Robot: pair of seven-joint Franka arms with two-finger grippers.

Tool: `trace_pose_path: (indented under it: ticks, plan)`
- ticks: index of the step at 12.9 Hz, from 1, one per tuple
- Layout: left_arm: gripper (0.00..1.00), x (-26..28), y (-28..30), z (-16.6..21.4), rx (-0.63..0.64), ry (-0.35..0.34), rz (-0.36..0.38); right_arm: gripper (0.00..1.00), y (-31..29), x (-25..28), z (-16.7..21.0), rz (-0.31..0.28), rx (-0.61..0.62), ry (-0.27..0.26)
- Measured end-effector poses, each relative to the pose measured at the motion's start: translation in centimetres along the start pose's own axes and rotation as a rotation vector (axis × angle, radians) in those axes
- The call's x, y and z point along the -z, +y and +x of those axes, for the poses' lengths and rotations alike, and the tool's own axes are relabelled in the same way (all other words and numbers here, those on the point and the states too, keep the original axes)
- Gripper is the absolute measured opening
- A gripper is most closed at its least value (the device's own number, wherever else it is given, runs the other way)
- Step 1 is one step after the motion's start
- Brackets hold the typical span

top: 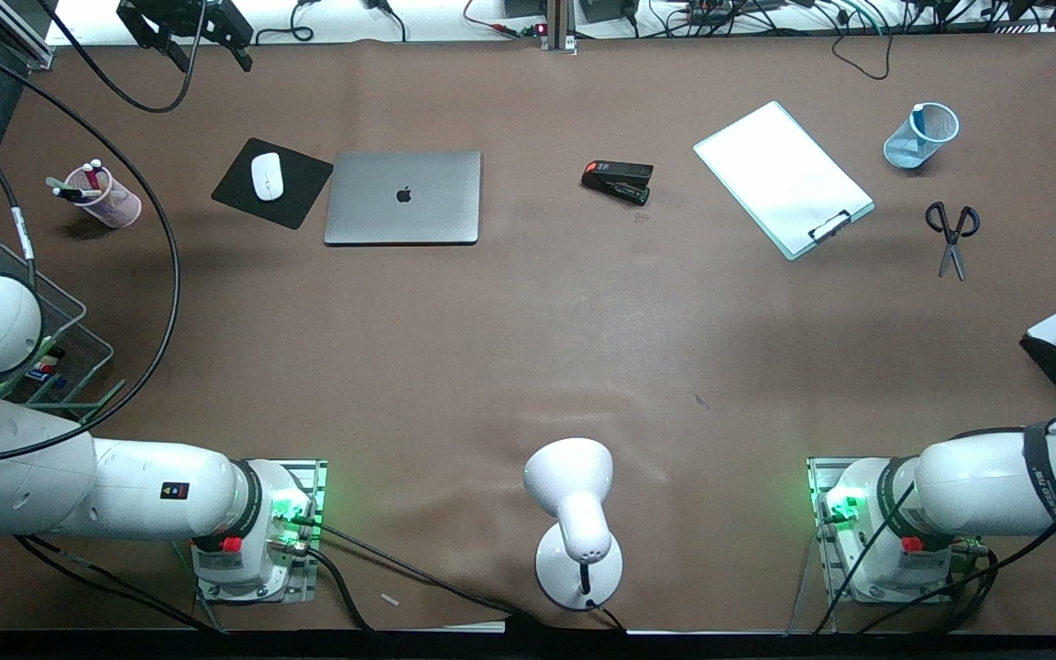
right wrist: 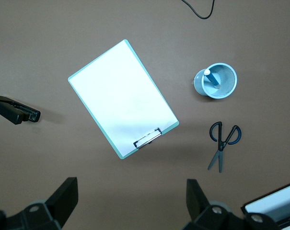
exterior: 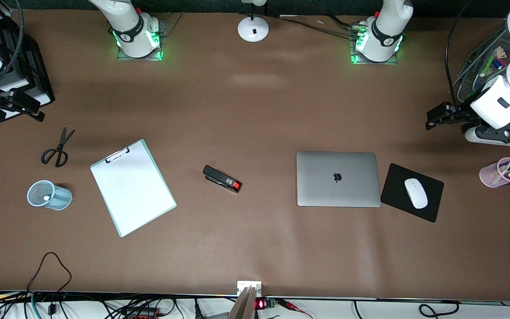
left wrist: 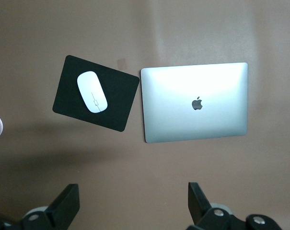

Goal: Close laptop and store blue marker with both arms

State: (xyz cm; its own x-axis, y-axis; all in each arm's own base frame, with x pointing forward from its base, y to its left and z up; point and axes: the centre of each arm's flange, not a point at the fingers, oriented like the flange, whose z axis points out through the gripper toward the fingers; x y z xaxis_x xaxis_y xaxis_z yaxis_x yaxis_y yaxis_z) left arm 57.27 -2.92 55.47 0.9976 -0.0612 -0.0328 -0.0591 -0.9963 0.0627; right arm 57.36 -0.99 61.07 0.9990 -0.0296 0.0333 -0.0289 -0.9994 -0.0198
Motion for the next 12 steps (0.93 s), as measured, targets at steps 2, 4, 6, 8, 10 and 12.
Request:
trace_pose_path:
  ticks: [2, 4, 6, 8, 10, 12]
  plan:
    - [1.0, 0.0, 0.0, 0.0, 0.0, 0.001, 0.0, 1.0, 0.0, 0.0, 0.0, 0.0, 0.0, -0.001]
    - [1.0, 0.1, 0.0, 0.0, 0.0, 0.001, 0.0, 1.0, 0.0, 0.0, -0.3, 0.0, 0.0, -0.017]
    - [1.0, 0.1, 0.0, 0.0, 0.0, 0.001, 0.0, 1.0, 0.0, 0.4, -1.1, 0.0, 0.001, -0.045]
    - [1.0, 0.1, 0.0, 0.0, 0.0, 0.002, 0.0, 1.0, 0.0, 1.0, -1.6, 0.001, 0.001, -0.048]
    - [1.0, 0.1, 0.0, 0.0, -0.001, 0.002, 0.0, 1.0, -0.1, 1.1, -1.6, 0.001, 0.002, -0.048]
    - [1.0, 0.1, 0.0, 0.0, -0.001, 0.002, 0.0, 1.0, -0.1, 1.1, -1.6, 0.001, 0.003, -0.048]
